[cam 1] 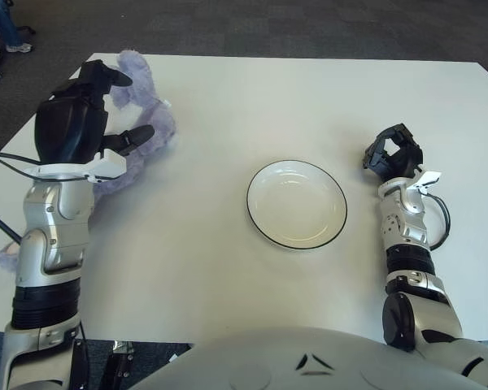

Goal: Put the doll into the plate.

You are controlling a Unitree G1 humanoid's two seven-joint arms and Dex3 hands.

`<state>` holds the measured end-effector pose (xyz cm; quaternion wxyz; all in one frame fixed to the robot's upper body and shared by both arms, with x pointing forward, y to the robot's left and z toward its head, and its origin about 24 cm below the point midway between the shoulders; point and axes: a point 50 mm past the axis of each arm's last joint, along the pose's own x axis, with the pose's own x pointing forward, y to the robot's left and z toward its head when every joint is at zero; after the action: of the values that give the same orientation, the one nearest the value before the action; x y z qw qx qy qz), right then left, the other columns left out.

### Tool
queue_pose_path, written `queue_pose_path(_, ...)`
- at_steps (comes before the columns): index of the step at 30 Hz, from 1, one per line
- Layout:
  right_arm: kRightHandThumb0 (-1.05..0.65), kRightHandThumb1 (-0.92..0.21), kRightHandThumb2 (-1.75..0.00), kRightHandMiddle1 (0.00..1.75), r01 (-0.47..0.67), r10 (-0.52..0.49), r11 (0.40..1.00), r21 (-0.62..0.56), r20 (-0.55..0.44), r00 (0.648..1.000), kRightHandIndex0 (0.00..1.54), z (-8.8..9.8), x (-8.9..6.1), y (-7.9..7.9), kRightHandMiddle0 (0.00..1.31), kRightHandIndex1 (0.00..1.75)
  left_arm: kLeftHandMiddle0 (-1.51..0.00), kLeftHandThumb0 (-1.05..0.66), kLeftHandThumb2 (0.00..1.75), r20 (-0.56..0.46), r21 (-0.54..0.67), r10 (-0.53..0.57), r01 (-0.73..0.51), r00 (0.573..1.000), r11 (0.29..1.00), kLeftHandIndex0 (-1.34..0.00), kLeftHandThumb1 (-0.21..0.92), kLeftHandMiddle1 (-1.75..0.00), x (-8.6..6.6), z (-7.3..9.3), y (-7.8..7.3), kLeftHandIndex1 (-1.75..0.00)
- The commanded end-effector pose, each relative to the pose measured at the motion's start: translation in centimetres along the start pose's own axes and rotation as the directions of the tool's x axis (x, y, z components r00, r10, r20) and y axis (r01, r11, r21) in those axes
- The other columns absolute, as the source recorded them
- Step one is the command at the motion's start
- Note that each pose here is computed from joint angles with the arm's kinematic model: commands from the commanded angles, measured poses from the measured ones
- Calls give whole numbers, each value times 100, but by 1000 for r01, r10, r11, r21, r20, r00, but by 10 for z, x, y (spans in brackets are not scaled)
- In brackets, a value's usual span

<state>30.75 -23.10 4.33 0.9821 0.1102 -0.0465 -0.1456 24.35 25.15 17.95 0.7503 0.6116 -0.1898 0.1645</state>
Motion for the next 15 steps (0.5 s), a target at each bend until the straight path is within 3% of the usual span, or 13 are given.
queue_pose_path(1,-46,-38,-124,175,24,-23,1000,5,-117,993,121,-23,-10,-7,57,175,-15,-93,44,-25,82,-29,31,999,996,0,92,-110,-1,-2,0,-77)
queue_pose_path(4,-46,-38,-124,175,23,-22,1000,6,-119,993,120,-23,-10,-8,57,175,-14,-95,45,-46,116,-36,41,998,992,0,92,-83,-2,-2,-1,-70)
queue_pose_path(7,-46,-38,-124,175,22,-22,1000,4,-123,992,120,-23,-10,-8,57,175,-13,-96,46,-70,148,-39,49,997,988,0,92,-68,-4,-4,0,-63)
queue_pose_path(15,-46,-38,-124,175,22,-21,1000,0,-125,992,120,-23,-9,-9,57,175,-9,-101,52,-139,211,-57,86,989,974,0,92,-47,-6,-8,0,-51)
